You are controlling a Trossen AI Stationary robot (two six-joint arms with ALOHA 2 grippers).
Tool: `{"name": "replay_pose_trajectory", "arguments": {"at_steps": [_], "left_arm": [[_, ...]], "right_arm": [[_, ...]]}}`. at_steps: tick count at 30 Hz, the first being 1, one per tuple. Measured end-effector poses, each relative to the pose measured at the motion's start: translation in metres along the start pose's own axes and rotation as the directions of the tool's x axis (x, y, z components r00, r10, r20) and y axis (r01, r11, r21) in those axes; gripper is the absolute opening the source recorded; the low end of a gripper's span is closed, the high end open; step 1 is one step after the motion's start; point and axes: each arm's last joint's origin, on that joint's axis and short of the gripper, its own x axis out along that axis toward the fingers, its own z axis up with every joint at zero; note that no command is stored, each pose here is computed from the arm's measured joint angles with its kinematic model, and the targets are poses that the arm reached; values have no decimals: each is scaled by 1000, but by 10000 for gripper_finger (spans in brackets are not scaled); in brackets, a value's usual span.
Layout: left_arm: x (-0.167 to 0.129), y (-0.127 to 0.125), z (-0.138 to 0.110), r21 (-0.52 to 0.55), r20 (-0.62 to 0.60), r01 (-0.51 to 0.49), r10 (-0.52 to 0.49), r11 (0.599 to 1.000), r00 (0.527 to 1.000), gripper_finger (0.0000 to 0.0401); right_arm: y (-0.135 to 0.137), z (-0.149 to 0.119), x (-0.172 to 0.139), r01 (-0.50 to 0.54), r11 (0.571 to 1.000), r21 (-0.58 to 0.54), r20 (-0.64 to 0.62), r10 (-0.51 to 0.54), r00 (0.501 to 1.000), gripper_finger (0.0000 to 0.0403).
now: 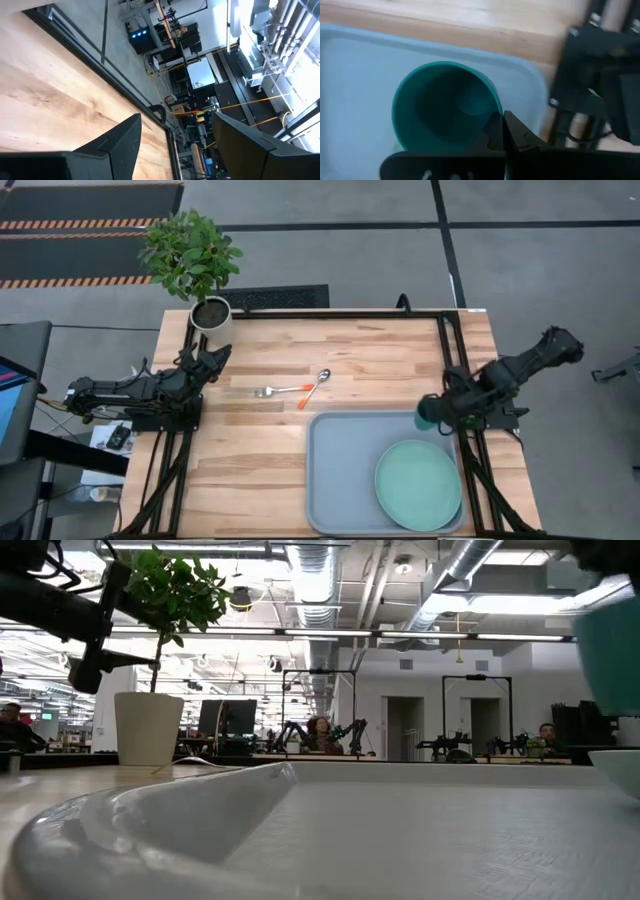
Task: Pick and place plate/cup/fork/spoon on tray
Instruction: Put the green cup on the top right of the light blue plate on the blue tray
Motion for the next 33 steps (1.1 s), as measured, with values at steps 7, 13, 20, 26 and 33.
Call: {"name": "replay_pose_trajectory", "arguments": {"at_steps": [7,13,20,26,33], "left_arm": [[0,2,0,2,16,-17,17,1000,1000,231],[0,2,0,5,16,-17,17,1000,1000,231],[0,2,0,4,17,-17,17,1000,1000,231],[0,2,0,9,17,-17,17,1000,1000,231],[0,2,0,13,16,-20,20,1000,1000,231]], "right_arm": [[-23,-13,27,54,995,89,1,-55,999,0],[-32,-17,48,64,987,147,22,-68,997,0],[-32,-19,64,59,987,148,22,-63,998,0],[-34,-18,64,77,986,145,34,-83,996,1],[-34,-18,64,78,986,145,38,-85,996,5]]}}
